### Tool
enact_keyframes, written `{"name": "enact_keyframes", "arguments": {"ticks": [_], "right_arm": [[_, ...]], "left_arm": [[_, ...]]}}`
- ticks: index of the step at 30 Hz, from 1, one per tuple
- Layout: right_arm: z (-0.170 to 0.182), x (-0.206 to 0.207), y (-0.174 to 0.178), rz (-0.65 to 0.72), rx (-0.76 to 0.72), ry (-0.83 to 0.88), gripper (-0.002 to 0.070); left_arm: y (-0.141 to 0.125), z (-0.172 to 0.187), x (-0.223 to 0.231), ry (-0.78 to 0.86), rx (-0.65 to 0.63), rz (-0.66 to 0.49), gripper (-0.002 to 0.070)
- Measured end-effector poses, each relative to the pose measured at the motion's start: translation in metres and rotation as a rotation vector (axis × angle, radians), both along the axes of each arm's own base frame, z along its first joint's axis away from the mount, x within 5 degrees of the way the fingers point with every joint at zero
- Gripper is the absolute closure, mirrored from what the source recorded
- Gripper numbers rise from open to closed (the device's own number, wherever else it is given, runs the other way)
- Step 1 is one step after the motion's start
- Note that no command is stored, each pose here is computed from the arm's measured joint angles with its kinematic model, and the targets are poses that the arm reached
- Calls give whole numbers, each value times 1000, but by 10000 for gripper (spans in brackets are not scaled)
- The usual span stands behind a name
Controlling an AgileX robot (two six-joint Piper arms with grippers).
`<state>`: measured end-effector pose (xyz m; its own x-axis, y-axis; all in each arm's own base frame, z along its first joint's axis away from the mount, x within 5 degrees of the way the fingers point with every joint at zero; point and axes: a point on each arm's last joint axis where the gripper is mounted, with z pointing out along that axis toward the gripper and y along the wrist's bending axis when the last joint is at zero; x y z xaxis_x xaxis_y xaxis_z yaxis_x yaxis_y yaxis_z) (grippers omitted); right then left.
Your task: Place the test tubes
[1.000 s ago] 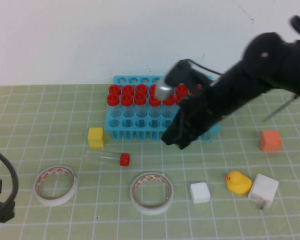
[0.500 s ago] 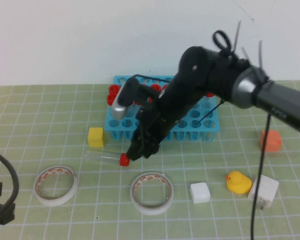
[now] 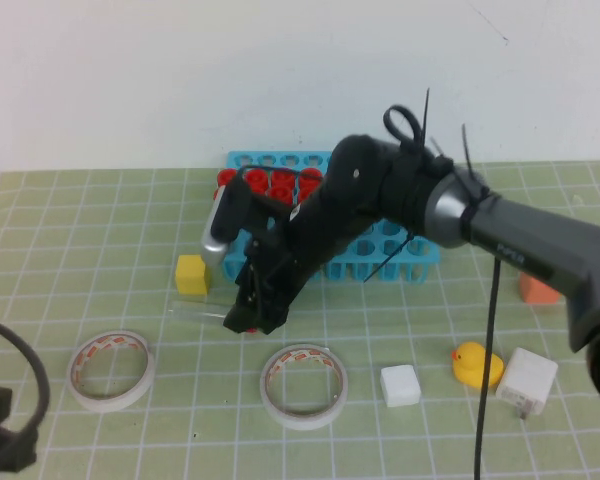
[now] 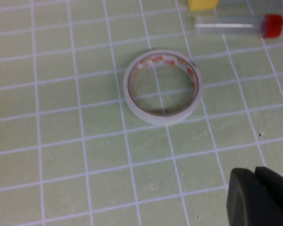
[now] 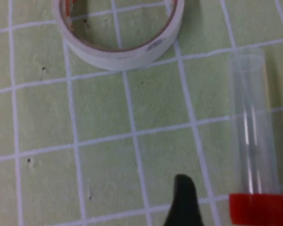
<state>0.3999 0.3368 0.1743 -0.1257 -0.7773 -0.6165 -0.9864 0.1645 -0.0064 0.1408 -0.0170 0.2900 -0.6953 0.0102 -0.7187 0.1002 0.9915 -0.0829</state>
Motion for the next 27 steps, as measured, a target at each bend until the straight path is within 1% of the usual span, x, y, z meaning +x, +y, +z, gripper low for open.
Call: {"name": "enact_keyframes", "arguments": {"ticks": [4, 11, 19, 27], "right_arm": [[-16, 3, 4, -32, 31, 34, 192], [-40, 11, 8, -87, 49, 14, 195], [-41, 11, 9, -76, 50, -1, 207], [-42, 12, 7, -61, 25, -23, 277]], "left_arm": [[-1, -7, -1, 19, 0, -6, 676], [-2, -6, 0, 1, -12, -5, 676], [-2, -5, 1, -15, -16, -2, 676], [-2, -5, 1, -17, -16, -2, 676]]}}
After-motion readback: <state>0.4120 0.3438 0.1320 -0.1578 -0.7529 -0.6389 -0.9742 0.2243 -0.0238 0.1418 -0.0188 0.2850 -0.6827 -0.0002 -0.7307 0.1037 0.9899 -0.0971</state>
